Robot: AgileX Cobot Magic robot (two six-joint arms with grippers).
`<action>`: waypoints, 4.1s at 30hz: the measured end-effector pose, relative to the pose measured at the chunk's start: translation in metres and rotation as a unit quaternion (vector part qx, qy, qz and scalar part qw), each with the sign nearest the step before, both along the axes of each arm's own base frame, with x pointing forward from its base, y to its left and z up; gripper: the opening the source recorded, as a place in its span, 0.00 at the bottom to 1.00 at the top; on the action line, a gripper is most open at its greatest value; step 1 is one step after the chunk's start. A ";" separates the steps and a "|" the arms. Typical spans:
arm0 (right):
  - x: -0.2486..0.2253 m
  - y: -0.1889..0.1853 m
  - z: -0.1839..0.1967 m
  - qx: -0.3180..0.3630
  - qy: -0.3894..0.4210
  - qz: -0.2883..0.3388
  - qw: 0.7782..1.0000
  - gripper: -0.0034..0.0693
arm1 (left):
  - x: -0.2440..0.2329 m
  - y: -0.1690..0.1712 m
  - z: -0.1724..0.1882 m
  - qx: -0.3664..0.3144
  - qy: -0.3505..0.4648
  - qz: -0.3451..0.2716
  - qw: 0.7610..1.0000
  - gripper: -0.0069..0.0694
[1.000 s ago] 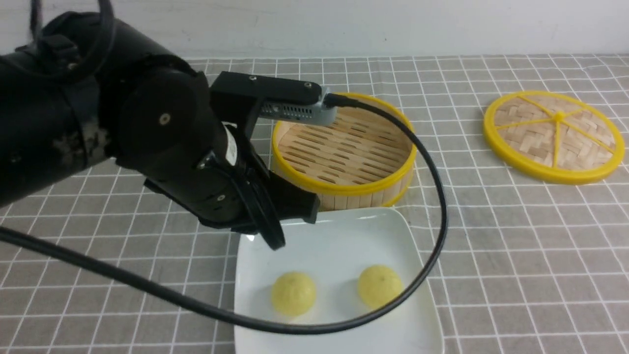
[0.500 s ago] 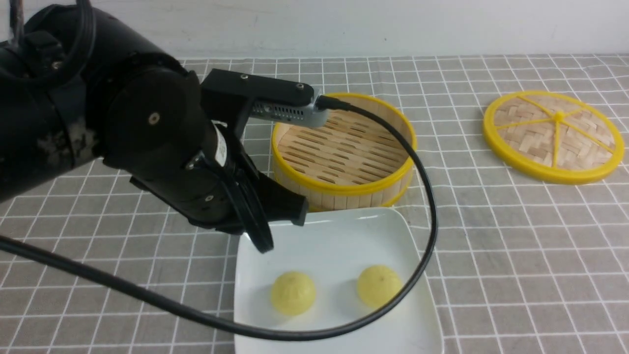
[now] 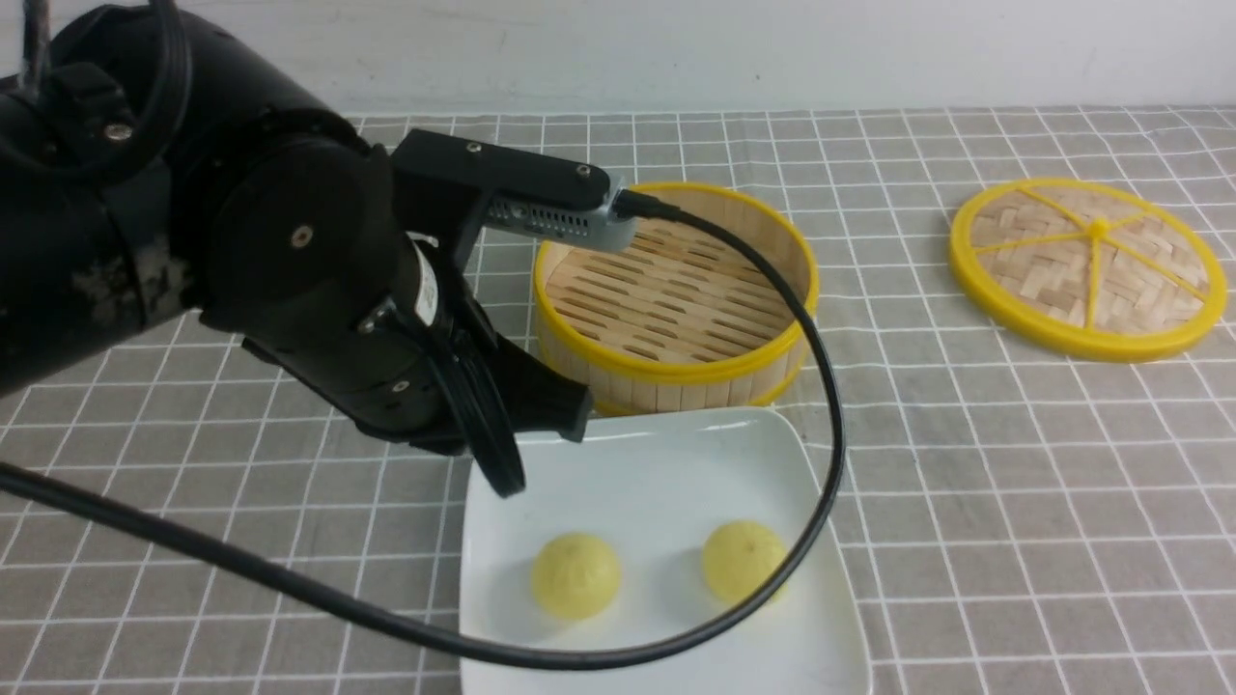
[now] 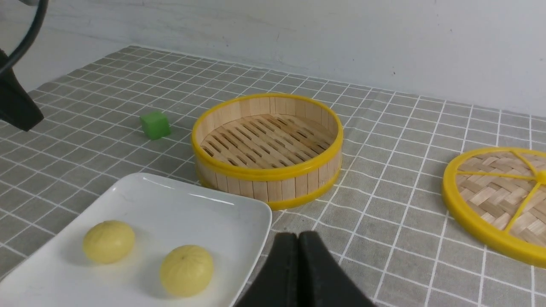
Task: Put the steamed buns into the plate on the grey tablecloth.
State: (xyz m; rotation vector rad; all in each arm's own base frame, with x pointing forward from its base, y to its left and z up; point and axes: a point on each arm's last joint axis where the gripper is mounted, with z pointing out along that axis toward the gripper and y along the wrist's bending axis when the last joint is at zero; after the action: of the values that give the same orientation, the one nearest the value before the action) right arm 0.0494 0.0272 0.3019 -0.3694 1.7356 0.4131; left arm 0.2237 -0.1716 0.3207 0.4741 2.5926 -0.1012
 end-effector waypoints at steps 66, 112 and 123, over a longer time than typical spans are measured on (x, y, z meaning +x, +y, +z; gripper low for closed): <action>0.002 -0.029 -0.128 -0.063 0.051 -0.244 0.967 0.11 | -0.148 0.117 -0.036 -0.261 -0.357 -0.079 0.893 0.11; 0.002 -0.029 -0.128 -0.063 0.048 -0.243 0.967 0.19 | -0.171 0.172 -0.148 -0.108 -0.361 0.176 0.909 0.16; 0.002 -0.029 -0.128 -0.063 0.048 -0.243 0.967 0.19 | -0.171 0.176 -0.149 -0.093 -0.365 0.207 0.903 0.16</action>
State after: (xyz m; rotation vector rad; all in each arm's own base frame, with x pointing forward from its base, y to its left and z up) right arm 0.0519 -0.0021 0.1743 -0.0044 1.8789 -0.0354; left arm 0.0526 0.0042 0.1722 -0.1145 1.8600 -0.0153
